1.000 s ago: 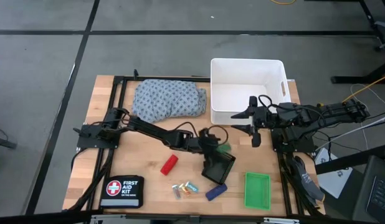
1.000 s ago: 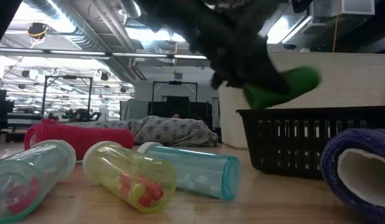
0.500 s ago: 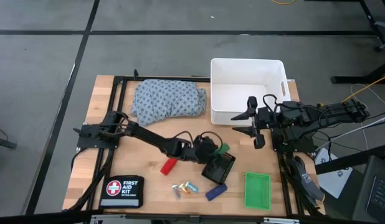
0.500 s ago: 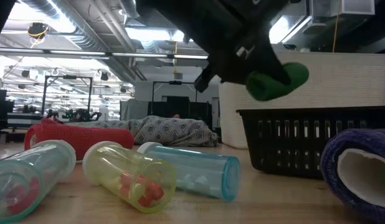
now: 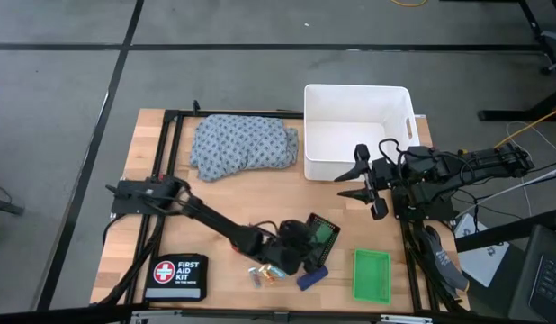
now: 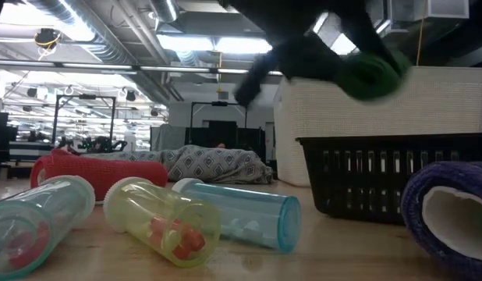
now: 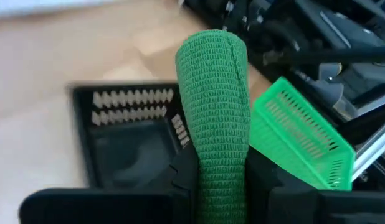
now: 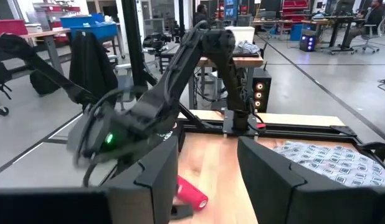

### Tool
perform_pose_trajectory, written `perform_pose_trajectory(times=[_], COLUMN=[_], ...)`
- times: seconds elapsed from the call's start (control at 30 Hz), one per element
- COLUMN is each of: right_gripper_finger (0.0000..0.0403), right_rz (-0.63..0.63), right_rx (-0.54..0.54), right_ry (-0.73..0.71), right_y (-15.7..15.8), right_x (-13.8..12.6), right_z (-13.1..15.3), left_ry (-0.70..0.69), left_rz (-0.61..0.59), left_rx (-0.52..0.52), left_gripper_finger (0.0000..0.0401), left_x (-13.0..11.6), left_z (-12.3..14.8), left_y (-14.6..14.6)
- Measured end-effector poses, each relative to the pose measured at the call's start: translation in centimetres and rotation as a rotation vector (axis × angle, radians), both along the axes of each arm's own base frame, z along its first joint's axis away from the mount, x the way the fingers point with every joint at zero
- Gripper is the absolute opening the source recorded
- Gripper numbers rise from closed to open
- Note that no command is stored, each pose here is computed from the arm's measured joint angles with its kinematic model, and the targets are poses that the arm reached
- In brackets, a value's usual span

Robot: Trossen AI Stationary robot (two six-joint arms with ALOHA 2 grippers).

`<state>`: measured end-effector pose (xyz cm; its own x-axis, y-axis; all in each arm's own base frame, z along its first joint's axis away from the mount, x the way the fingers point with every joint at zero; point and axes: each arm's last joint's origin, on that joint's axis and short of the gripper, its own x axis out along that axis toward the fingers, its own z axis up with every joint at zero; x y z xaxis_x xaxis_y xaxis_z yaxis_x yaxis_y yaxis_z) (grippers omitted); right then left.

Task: Pick & place medical supplies in basket/bin
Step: Put the green bandage into the black bin

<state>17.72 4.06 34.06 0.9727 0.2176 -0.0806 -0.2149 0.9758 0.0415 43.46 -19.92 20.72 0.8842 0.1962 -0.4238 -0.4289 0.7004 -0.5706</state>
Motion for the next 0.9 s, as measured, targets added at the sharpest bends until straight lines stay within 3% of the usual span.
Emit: perform_pose_trajectory(times=[0.17,0.33,0.9], right_gripper_finger=[0.0167,0.0167,0.0167], right_rz=[0.022,0.051,0.050], right_rx=[0.004,0.009,0.007], right_ry=[0.002,0.011,0.019], right_y=[0.1,0.1,0.1], right_x=[0.0,0.0,-0.1], right_z=[0.0,-0.1,-0.2], left_ry=[0.057,0.180,0.277], left_rz=[-0.006,0.056,0.135], left_rx=[0.002,0.044,0.010], left_gripper_finger=[0.0068,0.0068,0.0081], left_x=[2.8,3.9,2.0], left_z=[-1.1,-1.1,-1.2], left_y=[-0.3,0.2,-1.3])
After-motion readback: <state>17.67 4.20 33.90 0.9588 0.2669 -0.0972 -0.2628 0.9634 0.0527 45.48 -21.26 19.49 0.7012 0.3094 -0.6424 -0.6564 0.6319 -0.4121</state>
